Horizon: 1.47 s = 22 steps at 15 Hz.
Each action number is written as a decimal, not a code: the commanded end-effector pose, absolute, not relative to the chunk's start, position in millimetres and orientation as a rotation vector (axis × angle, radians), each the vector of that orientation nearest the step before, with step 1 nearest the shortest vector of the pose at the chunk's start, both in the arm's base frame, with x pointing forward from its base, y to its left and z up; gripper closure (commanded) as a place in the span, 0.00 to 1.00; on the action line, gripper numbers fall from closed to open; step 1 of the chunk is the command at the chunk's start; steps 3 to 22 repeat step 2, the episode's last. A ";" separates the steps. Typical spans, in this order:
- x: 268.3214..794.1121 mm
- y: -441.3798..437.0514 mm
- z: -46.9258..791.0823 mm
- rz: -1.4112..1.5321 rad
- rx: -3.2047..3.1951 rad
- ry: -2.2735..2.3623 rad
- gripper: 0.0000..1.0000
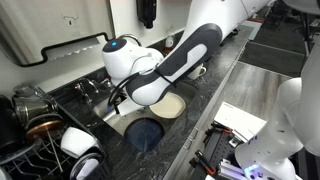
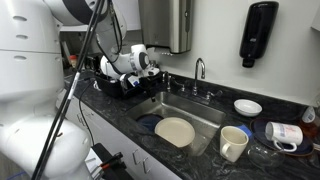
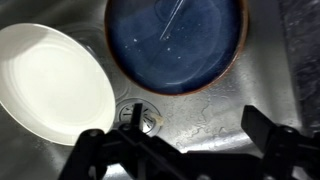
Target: Remove the beige plate from the dish rack and place it in the sink
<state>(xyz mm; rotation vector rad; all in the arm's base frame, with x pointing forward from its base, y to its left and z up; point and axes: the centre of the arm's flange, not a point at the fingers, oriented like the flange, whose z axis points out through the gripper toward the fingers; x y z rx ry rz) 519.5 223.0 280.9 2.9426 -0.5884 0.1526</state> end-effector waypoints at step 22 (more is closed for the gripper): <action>511.6 233.6 333.7 0.108 3.064 -0.446 0.00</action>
